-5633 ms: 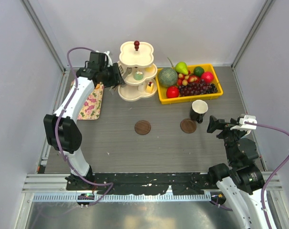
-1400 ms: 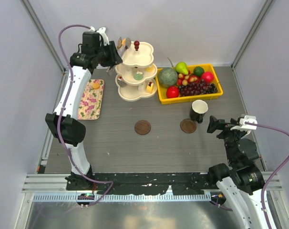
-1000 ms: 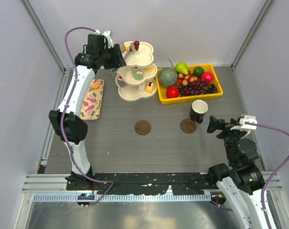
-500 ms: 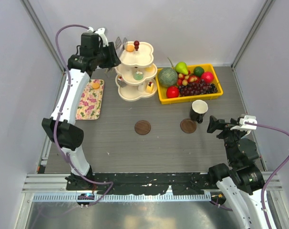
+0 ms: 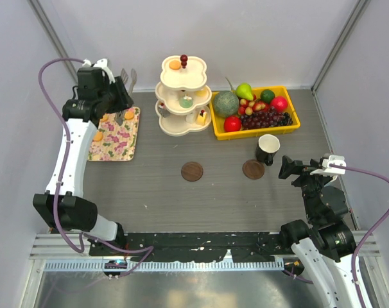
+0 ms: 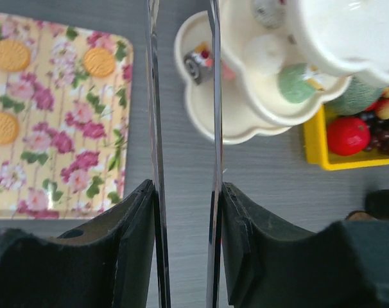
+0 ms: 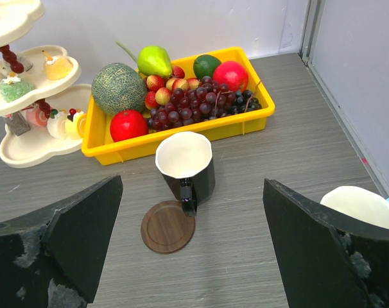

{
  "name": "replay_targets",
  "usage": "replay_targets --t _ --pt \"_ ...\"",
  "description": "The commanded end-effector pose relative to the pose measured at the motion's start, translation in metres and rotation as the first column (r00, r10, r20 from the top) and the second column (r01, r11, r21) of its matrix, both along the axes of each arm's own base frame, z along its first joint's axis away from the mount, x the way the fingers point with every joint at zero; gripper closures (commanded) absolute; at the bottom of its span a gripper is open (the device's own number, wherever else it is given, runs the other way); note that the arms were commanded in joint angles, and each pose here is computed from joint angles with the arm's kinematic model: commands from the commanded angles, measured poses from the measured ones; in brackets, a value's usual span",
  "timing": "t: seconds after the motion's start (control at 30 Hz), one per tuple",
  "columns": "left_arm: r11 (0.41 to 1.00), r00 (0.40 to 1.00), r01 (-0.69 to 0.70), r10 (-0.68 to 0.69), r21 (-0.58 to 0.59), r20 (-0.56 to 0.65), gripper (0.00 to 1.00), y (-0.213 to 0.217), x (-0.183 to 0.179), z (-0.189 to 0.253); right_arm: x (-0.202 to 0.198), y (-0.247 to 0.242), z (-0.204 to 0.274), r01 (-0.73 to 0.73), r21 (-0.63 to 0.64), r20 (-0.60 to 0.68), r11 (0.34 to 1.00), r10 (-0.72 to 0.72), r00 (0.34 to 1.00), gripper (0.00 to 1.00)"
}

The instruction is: Serve the afternoon tea

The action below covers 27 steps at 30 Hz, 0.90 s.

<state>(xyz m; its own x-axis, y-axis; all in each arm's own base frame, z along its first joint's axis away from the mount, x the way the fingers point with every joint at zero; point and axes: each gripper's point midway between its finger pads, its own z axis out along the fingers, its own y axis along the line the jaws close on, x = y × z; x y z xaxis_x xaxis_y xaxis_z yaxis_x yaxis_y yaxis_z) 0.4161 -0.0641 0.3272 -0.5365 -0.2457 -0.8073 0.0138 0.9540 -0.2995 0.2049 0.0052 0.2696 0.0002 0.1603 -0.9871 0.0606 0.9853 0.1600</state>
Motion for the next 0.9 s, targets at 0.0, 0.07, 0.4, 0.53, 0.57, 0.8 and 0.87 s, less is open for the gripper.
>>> replay_targets --t 0.0,0.07,0.4,0.53,0.57,0.8,0.87 --pt "0.994 0.994 -0.106 0.106 0.01 -0.023 0.53 0.036 -0.018 -0.015 0.001 0.001 0.012 -0.008 0.008 0.043 1.0 0.007 0.999 0.02" --pt "0.987 0.985 -0.159 0.16 0.014 -0.061 0.53 0.056 -0.029 -0.033 0.001 0.001 0.011 -0.006 0.006 0.042 1.0 0.006 0.999 0.02" --pt "0.945 0.901 -0.321 0.326 0.068 -0.287 0.52 0.122 -0.061 -0.13 0.001 0.004 0.013 -0.02 0.009 0.048 1.0 0.02 0.999 0.02" --pt "0.941 0.88 -0.333 0.334 0.061 -0.338 0.51 0.133 -0.056 -0.144 0.0 0.003 0.013 -0.019 0.01 0.051 1.0 0.018 0.999 0.02" --pt "0.939 0.874 -0.338 0.338 0.064 -0.349 0.51 0.136 -0.055 -0.147 0.0 0.003 0.013 -0.017 0.008 0.049 1.0 0.017 0.999 0.02" --pt "0.93 0.831 -0.356 0.357 0.085 -0.427 0.46 0.148 -0.057 -0.172 0.001 0.003 0.012 -0.017 0.007 0.048 1.0 0.017 0.999 0.02" --pt "0.927 0.823 -0.364 0.365 0.09 -0.435 0.45 0.152 -0.057 -0.175 0.001 0.003 0.012 -0.016 0.007 0.048 1.0 0.015 0.999 0.02"
